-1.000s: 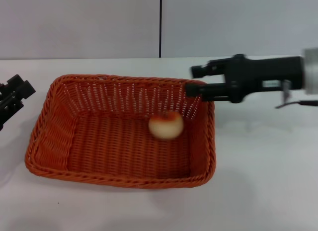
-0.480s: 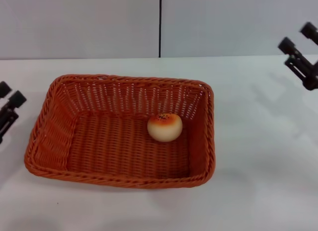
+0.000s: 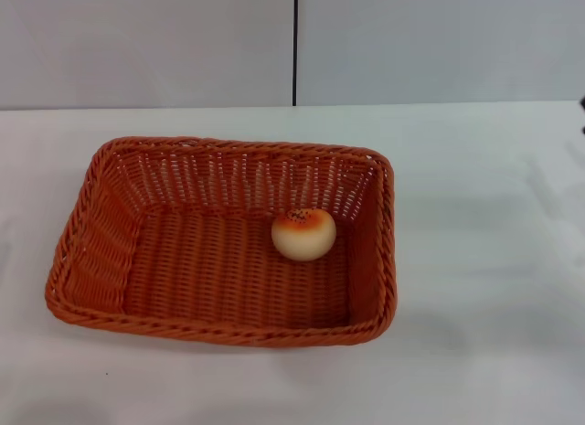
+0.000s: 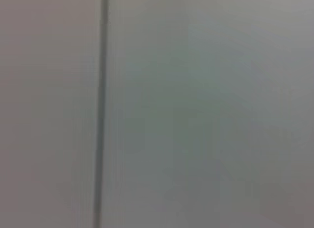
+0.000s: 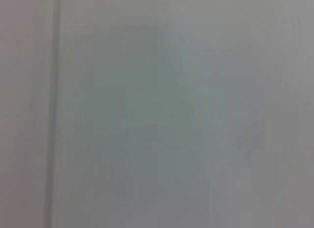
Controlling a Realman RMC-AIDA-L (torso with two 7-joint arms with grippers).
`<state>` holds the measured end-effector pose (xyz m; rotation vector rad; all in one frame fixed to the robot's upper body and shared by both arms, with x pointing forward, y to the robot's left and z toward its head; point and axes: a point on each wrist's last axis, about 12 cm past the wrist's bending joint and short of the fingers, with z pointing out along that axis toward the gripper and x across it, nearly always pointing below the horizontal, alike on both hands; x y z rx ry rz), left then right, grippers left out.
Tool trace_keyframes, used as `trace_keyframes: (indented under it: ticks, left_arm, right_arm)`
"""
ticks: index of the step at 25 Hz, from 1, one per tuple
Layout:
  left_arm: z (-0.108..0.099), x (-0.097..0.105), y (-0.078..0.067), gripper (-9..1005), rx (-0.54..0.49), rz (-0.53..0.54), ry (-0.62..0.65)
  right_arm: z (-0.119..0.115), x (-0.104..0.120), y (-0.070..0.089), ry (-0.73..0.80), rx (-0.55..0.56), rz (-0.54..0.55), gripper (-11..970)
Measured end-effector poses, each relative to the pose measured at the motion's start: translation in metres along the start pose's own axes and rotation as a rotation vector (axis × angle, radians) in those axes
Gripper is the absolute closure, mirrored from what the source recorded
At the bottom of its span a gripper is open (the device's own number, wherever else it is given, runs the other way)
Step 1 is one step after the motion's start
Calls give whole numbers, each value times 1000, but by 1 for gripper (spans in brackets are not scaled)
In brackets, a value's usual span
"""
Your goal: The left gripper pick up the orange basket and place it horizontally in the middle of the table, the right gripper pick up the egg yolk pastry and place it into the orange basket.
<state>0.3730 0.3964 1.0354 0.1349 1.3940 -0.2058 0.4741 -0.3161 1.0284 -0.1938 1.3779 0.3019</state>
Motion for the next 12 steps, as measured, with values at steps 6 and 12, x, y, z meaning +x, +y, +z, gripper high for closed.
trace_keyframes:
  ticks: [6,12]
  left_arm:
    - [-17,1,5,572,-95,3,11]
    - [-20,8,1,572,-130,-42,31]
  right_arm:
    - [-3,1,-3,-3,64,-43,321]
    - [6,0,-1,-12,45,-41,321]
